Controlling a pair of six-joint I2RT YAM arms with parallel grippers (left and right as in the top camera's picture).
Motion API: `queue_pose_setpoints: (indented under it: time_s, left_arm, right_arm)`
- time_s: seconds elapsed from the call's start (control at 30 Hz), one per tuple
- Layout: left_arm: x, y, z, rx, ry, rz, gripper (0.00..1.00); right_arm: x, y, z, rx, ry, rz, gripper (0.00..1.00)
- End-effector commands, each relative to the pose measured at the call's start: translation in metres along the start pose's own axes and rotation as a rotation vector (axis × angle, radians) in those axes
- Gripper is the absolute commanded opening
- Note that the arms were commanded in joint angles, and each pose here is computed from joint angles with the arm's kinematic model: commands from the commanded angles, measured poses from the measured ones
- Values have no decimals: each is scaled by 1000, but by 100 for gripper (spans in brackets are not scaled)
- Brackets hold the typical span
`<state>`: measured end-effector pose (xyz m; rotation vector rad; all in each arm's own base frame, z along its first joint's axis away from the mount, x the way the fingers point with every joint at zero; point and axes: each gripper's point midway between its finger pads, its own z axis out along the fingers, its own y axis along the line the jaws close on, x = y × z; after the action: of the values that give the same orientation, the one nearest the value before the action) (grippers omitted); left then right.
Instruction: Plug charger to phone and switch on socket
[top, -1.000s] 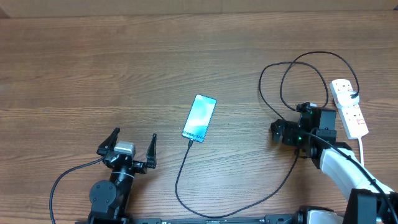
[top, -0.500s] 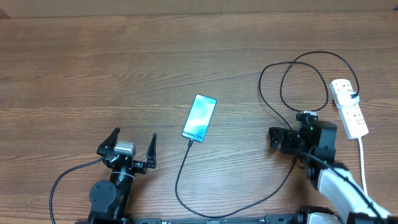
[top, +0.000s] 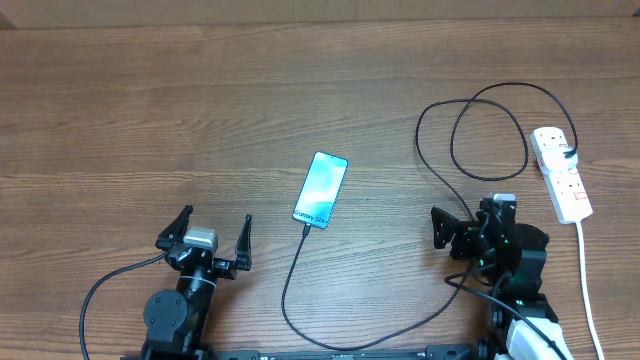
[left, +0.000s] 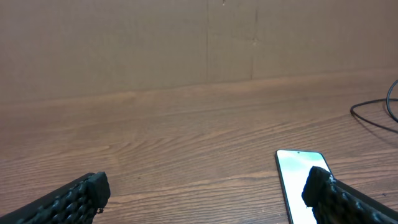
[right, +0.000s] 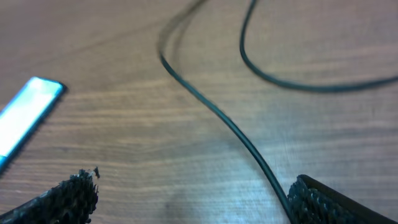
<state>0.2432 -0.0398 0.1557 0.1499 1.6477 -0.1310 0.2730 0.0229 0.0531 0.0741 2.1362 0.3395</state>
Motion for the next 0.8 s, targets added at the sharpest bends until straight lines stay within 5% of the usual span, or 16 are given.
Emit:
queue_pose_setpoints:
  time_s: [0.0, 0.77]
  left_arm:
    - [0, 2, 0, -12, -6, 22, 99]
    - [0, 2, 0, -12, -6, 23, 99]
  right_arm:
    - [-1, 5, -4, -25, -26, -15, 100]
    - [22, 2, -19, 9, -3, -10, 100]
